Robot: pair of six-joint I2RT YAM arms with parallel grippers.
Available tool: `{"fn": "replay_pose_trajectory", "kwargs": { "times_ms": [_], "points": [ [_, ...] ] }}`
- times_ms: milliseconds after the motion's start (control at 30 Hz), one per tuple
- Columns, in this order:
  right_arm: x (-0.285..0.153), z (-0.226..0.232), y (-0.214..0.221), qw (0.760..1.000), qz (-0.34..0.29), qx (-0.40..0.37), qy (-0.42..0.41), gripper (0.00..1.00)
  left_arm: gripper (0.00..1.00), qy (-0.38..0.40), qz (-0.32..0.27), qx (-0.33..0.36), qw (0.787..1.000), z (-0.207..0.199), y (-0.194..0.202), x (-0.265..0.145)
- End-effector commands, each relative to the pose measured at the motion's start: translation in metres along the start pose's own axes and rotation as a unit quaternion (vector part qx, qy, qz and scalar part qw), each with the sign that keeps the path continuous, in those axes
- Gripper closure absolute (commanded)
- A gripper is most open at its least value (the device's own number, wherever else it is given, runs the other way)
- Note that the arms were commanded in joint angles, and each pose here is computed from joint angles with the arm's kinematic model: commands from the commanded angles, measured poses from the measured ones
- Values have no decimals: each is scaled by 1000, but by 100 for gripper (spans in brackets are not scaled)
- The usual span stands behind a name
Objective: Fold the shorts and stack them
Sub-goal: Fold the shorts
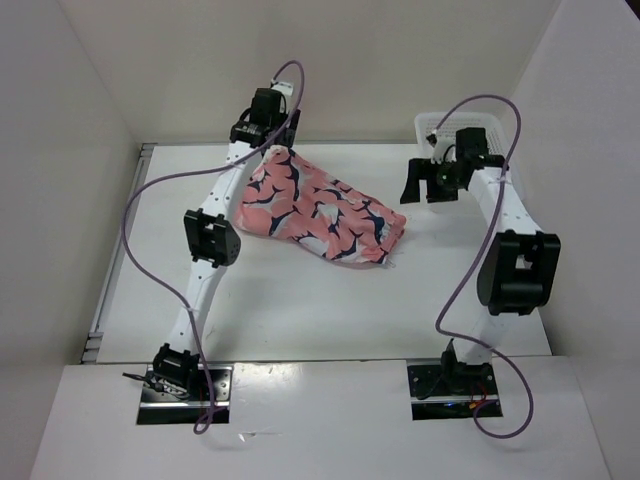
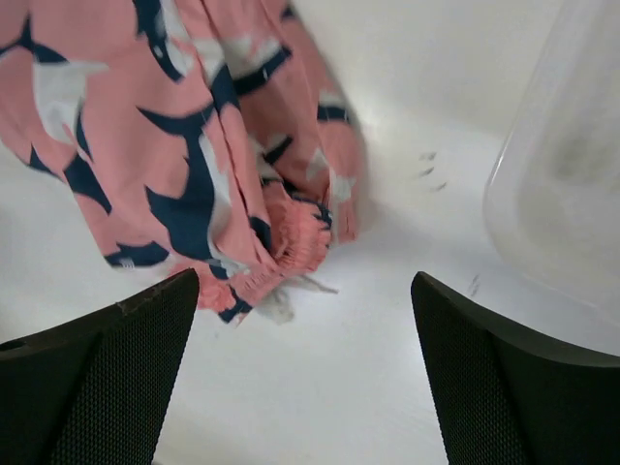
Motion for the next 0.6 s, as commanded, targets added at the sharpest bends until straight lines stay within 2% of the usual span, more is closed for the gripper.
{"fn": "replay_pose_trajectory", "kwargs": {
  "times_ms": [0,33,100,200,233,300,333,400,467,500,567],
  "points": [
    [-43,48,-55,978,-137,-130,86,5,11,7,-25,-15,1000,35,-50,-62],
    [-54,52,-59,968,-159,-140,137,5,11,11,-1,-15,1000,43,-45,-70],
    [-47,64,-61,960,-171,-156,156,5,11,35,24,-25,999,63,-41,-83],
    [-14,78,-51,962,-132,-179,155,13,10,50,118,-40,991,87,0,-84],
    [12,74,-39,968,-93,-174,154,13,10,49,143,-45,987,93,13,-82],
    [37,68,-33,971,-59,-173,157,13,8,45,173,-60,982,112,30,-82],
    [48,63,-35,970,-56,-172,164,13,8,43,203,-64,976,115,55,-71],
    [75,49,-39,967,-42,-168,188,11,6,35,218,-71,973,124,73,-65],
    [96,42,-47,965,-31,-181,188,6,6,58,246,-78,964,116,94,-62],
    [102,40,-49,964,-28,-186,188,6,2,71,257,-81,960,112,101,-61],
    [116,35,-52,962,-22,-191,193,6,2,99,270,-86,954,100,113,-59]
  ]
}}
Point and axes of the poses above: each gripper's point midway between its finger pads, its own x axis out along the fingers, its own z axis along the line the jaws close on, y = z × x, the point moved 6 cm from there along -x, back along the fingers, and after that the axes turned 4 degrees about -x, right-handed, at the moved point
